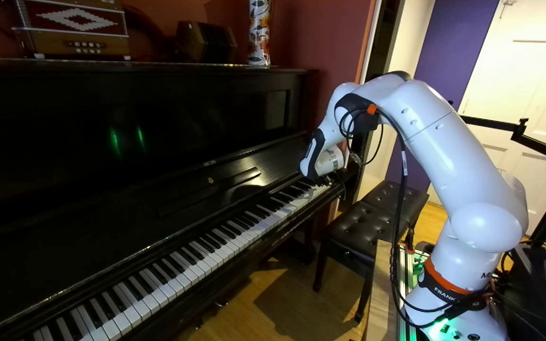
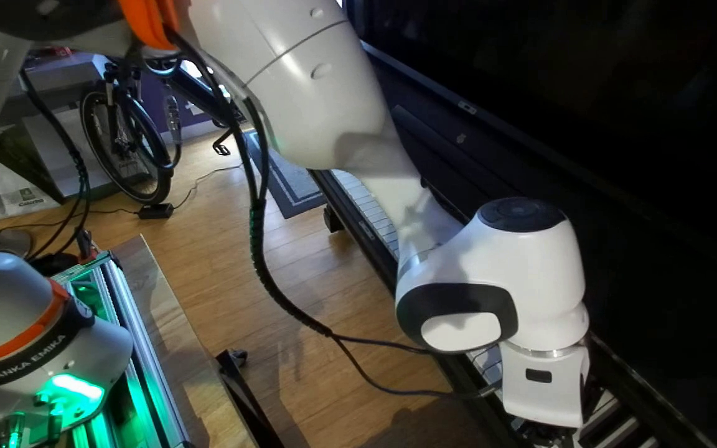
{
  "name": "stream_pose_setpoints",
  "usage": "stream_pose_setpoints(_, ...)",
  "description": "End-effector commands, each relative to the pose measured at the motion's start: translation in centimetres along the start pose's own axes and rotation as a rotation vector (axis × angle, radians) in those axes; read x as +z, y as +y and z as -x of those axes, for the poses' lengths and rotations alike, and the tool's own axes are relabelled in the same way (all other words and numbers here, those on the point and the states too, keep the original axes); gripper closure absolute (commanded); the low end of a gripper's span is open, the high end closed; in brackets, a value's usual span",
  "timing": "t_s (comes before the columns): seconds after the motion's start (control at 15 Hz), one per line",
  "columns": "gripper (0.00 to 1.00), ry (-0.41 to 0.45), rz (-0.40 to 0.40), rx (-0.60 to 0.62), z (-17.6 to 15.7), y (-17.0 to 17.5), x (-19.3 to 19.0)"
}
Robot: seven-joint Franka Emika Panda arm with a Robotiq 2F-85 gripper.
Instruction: Press the far right e key on the piano
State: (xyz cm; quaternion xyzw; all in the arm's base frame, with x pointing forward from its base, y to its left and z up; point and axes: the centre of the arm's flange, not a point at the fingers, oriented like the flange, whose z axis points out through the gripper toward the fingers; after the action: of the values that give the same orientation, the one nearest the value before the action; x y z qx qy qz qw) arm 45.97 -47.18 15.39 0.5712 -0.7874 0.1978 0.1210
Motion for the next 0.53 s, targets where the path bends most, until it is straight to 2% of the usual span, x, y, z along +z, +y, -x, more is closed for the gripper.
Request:
stream_pose_setpoints(0.0, 0.74, -0.031, -0.073, -0.059, 0.2, 3.7, -3.9)
stream_pose_setpoints(0.07, 0.73, -0.042, -0.060, -0.113, 0.5, 4.4, -4.8)
stream_pose_setpoints(0.13, 0.68, -0.048, -0.053, -0.159, 0.8, 4.7, -5.3)
stream_pose_setpoints(0.33, 0.44, -0.078, -0.004, -0.293, 1.4, 5.6, -8.0)
stream_pose_setpoints(0.47, 0.31, -0.061, 0.054, -0.360, 1.5, 6.1, -10.1)
